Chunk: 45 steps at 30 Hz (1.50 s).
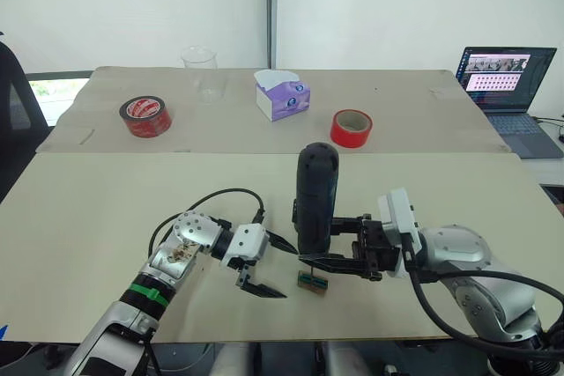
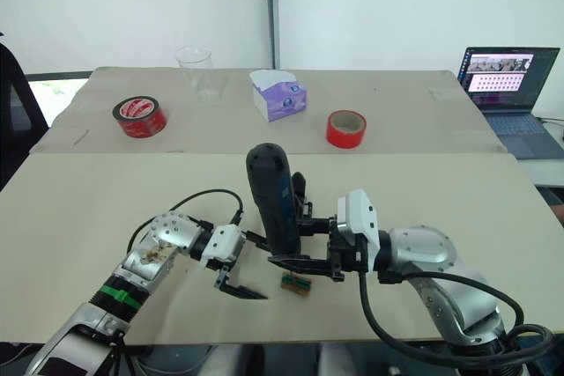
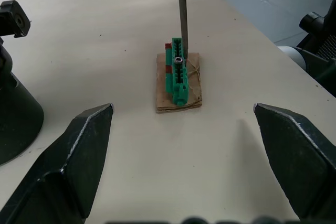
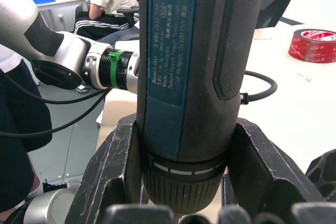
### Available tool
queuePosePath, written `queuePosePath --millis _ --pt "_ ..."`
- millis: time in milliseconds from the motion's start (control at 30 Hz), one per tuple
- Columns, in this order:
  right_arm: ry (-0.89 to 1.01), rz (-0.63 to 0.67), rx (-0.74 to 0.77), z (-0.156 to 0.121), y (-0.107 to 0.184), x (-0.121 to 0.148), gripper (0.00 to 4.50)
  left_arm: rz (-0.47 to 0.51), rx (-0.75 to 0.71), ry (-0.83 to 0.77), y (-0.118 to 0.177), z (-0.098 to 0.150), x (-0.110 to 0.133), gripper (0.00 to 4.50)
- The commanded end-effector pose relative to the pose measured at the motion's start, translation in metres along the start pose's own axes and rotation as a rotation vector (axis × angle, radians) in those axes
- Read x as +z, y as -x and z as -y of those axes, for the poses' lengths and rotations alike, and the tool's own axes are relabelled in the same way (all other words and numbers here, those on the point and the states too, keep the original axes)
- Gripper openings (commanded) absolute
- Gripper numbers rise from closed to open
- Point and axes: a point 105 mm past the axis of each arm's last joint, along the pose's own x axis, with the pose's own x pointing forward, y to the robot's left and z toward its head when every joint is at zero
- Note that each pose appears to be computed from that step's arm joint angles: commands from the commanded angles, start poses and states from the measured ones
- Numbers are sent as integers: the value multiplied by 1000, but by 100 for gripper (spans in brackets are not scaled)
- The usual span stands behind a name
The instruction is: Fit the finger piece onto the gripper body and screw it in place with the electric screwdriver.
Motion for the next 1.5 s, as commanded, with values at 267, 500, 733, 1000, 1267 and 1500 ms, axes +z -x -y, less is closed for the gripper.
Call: queuePosePath --millis 267,500,733,1000,1267,1500 --pt "83 50 11 -3 0 17 189 12 -5 -32 0 -4 7 450" --pt "86 35 6 -2 1 13 189 16 -5 -29 1 -5 8 450" --pt "88 26 -1 -1 1 10 189 20 -10 -31 1 -5 12 450" --pt "80 25 3 -3 2 9 189 20 -8 -33 1 -7 14 450" --pt "106 16 -10 0 2 9 189 22 -9 -35 1 -9 18 450" --pt "116 1 -7 1 5 9 189 21 -8 -35 1 -9 20 450"
